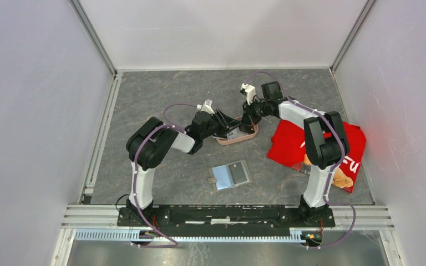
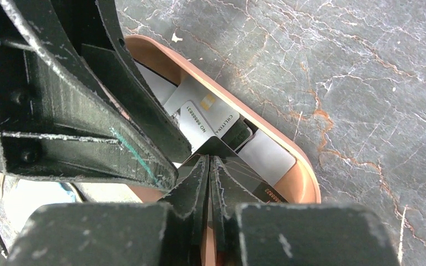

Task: Put the credit cards into the card holder
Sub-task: Pick up the credit card from the storage box.

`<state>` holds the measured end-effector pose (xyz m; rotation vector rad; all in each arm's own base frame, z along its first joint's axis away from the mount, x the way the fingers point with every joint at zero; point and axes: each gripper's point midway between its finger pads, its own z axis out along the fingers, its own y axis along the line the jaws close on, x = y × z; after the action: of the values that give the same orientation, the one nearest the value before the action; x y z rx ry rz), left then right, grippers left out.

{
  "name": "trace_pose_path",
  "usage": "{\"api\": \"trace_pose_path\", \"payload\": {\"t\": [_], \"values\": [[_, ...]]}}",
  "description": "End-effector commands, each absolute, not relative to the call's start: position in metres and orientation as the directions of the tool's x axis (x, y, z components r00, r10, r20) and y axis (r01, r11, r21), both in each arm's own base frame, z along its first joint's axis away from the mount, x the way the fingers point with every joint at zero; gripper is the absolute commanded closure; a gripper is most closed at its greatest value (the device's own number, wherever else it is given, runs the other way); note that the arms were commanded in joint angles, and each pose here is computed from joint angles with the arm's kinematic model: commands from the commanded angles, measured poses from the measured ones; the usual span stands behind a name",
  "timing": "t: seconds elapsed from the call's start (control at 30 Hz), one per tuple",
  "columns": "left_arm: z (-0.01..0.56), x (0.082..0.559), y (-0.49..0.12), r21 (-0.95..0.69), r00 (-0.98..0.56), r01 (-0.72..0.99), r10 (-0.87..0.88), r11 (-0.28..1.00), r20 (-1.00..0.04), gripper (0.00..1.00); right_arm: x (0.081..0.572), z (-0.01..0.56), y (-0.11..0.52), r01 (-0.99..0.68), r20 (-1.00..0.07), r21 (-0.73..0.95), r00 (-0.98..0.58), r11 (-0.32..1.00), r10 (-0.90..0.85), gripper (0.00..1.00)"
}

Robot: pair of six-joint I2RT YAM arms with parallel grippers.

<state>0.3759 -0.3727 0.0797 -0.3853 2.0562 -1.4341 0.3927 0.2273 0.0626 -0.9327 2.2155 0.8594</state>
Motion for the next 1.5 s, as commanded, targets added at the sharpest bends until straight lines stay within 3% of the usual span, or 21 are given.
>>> {"api": "trace_pose_path", "payload": {"t": [0.0, 0.33, 0.7, 0.97, 1.1, 1.47], "values": [[0.103, 0.390, -0.372, -0.960, -0.718, 0.106, -0.648, 0.258, -0.253, 0.59, 0.391, 0.082, 0.230, -0.775, -0.739, 0.341, -0.571, 0.532, -0.358, 0.92], [0.096, 0.390, -0.381, -0.976, -0.722, 0.086, -0.662, 0.200, -0.199, 0.61, 0.397, 0.095, 0.223, -0.769, -0.771, 0.321, -0.551, 0.553, -0.318, 0.84], [0.082, 0.385, -0.392, -0.956, -0.758, 0.087, -0.605, 0.279, -0.245, 0.65, 0.400, 0.111, 0.210, -0.807, -0.802, 0.247, -0.481, 0.536, -0.355, 0.81], [0.063, 0.386, -0.399, -0.884, -0.790, 0.127, -0.493, 0.450, -0.364, 0.81, 0.402, 0.123, 0.198, -0.821, -0.815, 0.194, -0.440, 0.537, -0.378, 0.80], [0.071, 0.387, -0.398, -0.851, -0.776, 0.197, -0.453, 0.486, -0.438, 0.98, 0.402, 0.132, 0.192, -0.832, -0.826, 0.161, -0.407, 0.530, -0.389, 0.79], [0.162, 0.396, -0.382, -0.679, -0.623, 0.436, -0.347, 0.590, -0.701, 0.98, 0.383, 0.181, 0.187, -0.897, -0.887, 0.006, -0.209, 0.442, -0.411, 0.64]]}}
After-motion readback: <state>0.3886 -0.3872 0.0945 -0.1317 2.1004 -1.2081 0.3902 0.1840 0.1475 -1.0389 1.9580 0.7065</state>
